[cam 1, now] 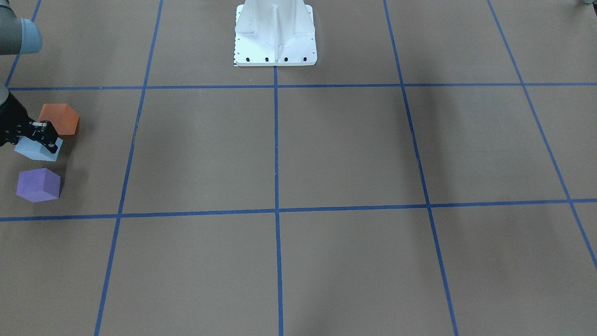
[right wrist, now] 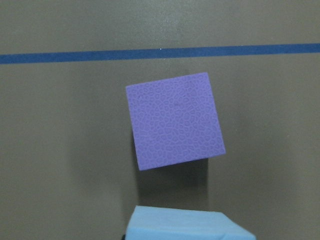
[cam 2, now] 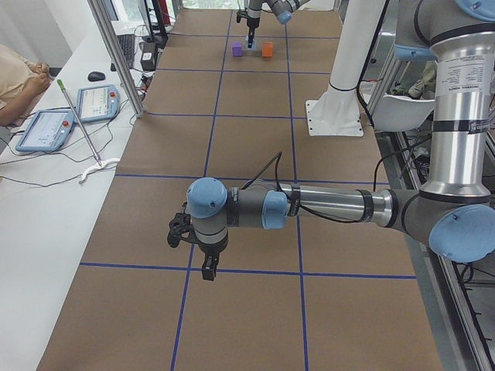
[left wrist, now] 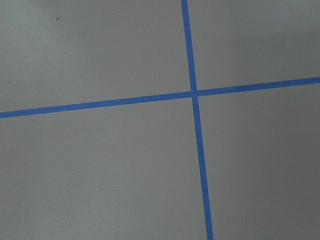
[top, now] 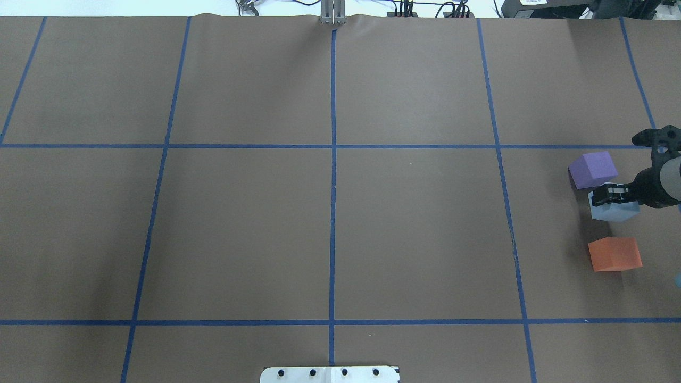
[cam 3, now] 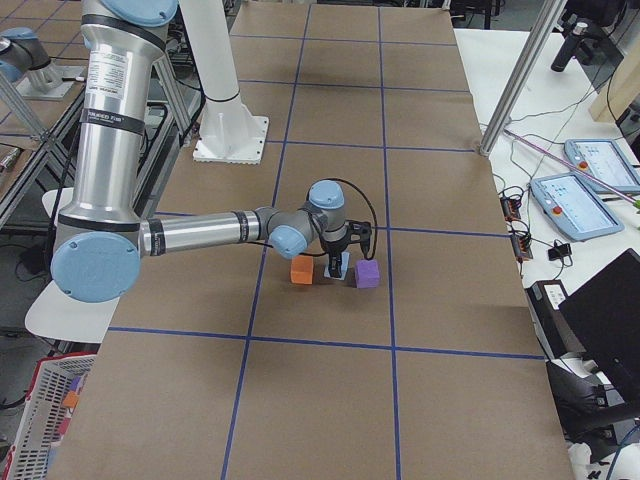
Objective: Place blue block between orange and purple blocks
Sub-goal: 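Lower the light blue cube between the purple and orange cubes, open right gripper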
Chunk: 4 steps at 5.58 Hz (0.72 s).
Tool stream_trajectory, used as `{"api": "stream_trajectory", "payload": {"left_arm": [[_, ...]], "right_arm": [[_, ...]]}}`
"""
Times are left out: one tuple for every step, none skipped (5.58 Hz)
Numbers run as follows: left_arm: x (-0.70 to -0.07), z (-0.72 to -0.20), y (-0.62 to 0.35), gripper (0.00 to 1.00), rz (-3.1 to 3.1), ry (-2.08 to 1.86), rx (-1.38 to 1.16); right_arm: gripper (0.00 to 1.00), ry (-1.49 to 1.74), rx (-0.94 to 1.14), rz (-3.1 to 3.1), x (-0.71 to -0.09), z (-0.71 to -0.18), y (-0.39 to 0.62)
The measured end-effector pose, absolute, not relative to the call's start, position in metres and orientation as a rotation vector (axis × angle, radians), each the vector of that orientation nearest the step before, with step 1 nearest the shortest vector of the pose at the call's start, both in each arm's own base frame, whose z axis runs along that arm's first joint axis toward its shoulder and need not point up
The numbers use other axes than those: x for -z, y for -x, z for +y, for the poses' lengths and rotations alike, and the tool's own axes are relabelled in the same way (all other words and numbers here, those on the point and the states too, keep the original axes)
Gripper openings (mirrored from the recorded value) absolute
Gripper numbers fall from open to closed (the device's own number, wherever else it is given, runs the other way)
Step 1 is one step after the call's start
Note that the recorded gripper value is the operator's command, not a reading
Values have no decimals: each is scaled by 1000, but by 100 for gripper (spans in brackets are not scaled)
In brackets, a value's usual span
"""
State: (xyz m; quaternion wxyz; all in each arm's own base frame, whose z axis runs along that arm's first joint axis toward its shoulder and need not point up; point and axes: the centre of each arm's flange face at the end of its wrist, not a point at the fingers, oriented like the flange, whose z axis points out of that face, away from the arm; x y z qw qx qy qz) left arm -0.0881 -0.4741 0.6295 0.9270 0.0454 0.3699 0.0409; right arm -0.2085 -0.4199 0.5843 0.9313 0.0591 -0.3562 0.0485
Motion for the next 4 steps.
{"api": "stream_trajectory", "payload": {"left_arm": [[-630,-474,88,100,758,-93,-84],[-629,-474,88,100,758,-93,-84],[-629,-475,88,100,758,-94,-84],[-628,-475,88,100,758,-95,-86]], "right_arm": [[47,-131,-89,-709,-590,-425,219],[56,-142,-76,-696,-593,-425,225],[100,-149,-63,-694,-593,-424,229],[100,-152,-53,-697,-591,-422,232]]}}
